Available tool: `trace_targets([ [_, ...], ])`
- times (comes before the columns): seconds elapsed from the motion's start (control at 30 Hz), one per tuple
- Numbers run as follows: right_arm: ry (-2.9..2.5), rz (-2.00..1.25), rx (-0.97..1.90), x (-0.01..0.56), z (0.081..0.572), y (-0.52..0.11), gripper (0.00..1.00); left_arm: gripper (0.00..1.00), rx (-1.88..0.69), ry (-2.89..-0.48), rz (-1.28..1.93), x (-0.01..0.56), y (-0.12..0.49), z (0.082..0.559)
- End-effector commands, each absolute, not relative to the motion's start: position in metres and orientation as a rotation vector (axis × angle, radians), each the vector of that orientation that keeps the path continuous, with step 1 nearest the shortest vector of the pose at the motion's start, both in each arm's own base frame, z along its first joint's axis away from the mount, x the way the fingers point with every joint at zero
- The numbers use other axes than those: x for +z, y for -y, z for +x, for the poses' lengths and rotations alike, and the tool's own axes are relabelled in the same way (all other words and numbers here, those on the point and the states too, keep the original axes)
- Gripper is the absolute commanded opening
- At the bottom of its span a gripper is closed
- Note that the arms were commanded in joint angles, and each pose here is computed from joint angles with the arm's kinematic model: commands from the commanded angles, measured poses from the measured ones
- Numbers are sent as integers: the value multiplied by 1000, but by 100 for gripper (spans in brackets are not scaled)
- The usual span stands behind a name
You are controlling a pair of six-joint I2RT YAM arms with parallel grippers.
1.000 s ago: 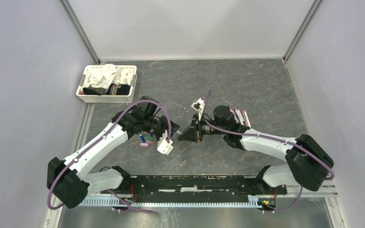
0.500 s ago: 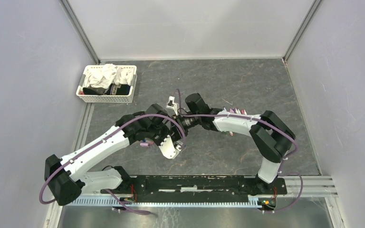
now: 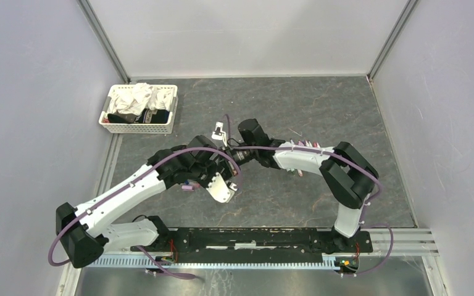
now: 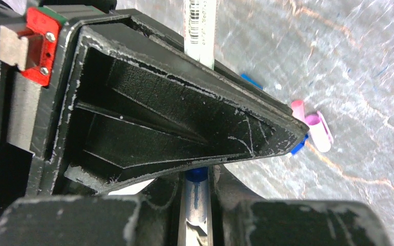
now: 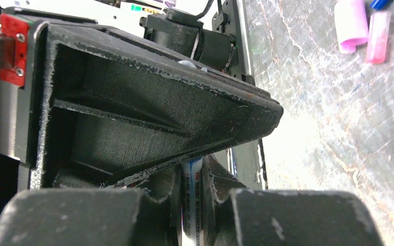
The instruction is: Open the pen caps
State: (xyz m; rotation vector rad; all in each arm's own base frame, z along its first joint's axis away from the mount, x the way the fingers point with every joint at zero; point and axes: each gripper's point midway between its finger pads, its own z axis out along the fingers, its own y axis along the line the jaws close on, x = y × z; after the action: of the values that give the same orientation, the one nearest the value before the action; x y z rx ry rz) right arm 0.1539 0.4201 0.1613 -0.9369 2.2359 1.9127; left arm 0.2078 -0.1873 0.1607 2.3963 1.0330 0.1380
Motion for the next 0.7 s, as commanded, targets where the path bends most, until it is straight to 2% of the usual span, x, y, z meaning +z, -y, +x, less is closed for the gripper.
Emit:
trace_targets([
  [0.0, -2058, -898, 1768, 199, 217, -472, 0, 2, 2, -923, 2287, 181, 238, 208],
  [0.07, -2283, -1000, 1525, 147, 223, -446, 0, 2, 98, -978, 2332, 183, 228, 230],
  [0.1, -2469, -1090, 1398, 95, 176, -385, 0, 2, 184, -1084, 2307, 193, 196, 261],
  [0.13, -2471, -1041, 1341, 74, 129, -324, 0, 2, 261, -1255, 2199, 210, 131, 301],
  [0.17, -2428, -702, 1412, 50, 97, -272, 0, 2, 305, -1369, 2149, 213, 56, 319],
  [0.2, -2303, -435, 1548, 59, 100, -254, 0, 2, 287, -1332, 2299, 194, 15, 304],
  [0.23, -2286, -525, 1561, 73, 108, -260, 0, 2, 226, -1345, 2270, 188, 40, 294],
  [0.3, -2417, -868, 1375, 78, 120, -278, 0, 2, 296, -1193, 2215, 197, 121, 295],
  [0.33, -2394, -885, 1429, 87, 118, -283, 0, 2, 258, -1184, 2243, 194, 137, 289],
  [0.43, -2304, -836, 1468, 96, 123, -283, 0, 2, 212, -1209, 2256, 201, 149, 278],
  [0.5, -2256, -874, 1519, 105, 124, -289, 0, 2, 214, -1158, 2249, 207, 156, 270],
  [0.67, -2143, -968, 1521, 126, 134, -301, 0, 2, 102, -1208, 2175, 212, 175, 256],
])
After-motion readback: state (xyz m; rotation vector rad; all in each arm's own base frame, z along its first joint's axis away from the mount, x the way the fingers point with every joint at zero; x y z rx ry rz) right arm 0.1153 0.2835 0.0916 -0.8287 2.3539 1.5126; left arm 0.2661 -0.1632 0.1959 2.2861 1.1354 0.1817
